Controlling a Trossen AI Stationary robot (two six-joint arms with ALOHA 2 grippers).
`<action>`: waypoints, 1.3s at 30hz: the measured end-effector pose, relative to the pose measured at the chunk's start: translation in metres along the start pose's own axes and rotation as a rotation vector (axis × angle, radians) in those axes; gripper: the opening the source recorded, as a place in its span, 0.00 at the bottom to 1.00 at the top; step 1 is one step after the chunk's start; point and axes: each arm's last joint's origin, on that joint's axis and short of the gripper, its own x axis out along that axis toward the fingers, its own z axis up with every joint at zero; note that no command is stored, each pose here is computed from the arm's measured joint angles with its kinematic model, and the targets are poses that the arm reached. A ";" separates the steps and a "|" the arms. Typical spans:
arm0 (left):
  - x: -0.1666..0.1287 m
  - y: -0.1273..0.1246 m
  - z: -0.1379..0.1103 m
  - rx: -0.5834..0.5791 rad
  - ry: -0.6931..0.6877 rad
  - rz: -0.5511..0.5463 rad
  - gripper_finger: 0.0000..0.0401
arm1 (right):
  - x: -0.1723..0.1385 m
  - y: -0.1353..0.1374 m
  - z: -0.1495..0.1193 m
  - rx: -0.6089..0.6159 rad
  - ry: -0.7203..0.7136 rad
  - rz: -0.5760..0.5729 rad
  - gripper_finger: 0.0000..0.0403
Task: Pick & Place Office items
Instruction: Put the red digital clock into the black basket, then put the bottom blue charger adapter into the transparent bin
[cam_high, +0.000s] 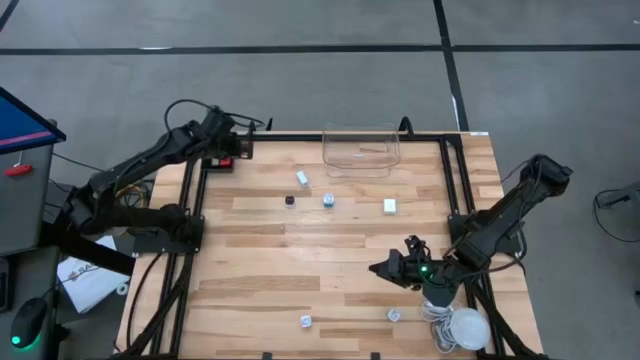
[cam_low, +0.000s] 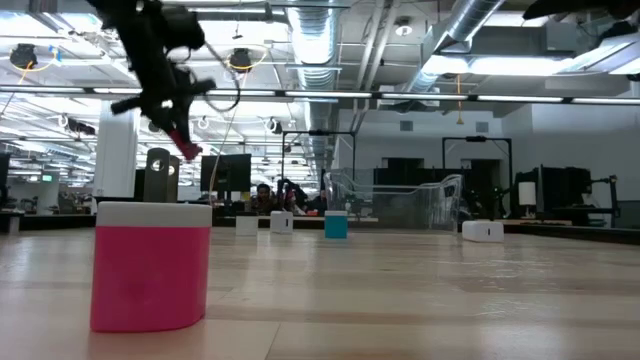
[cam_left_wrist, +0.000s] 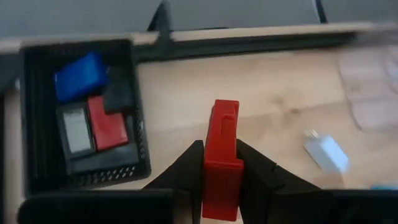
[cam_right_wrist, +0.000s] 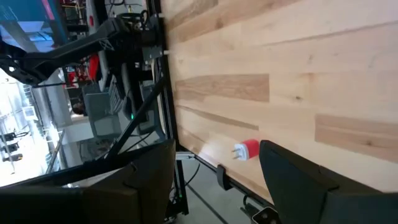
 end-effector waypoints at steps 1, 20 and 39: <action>0.005 0.003 -0.002 -0.034 -0.002 0.007 0.15 | -0.002 0.001 0.002 -0.003 -0.001 -0.002 0.56; 0.044 0.040 -0.032 -0.605 -0.215 0.336 0.14 | -0.051 0.014 0.044 -0.080 -0.051 0.009 0.56; 0.053 0.037 -0.030 -0.748 -0.411 0.181 0.38 | -0.056 0.016 0.048 -0.089 -0.066 0.024 0.56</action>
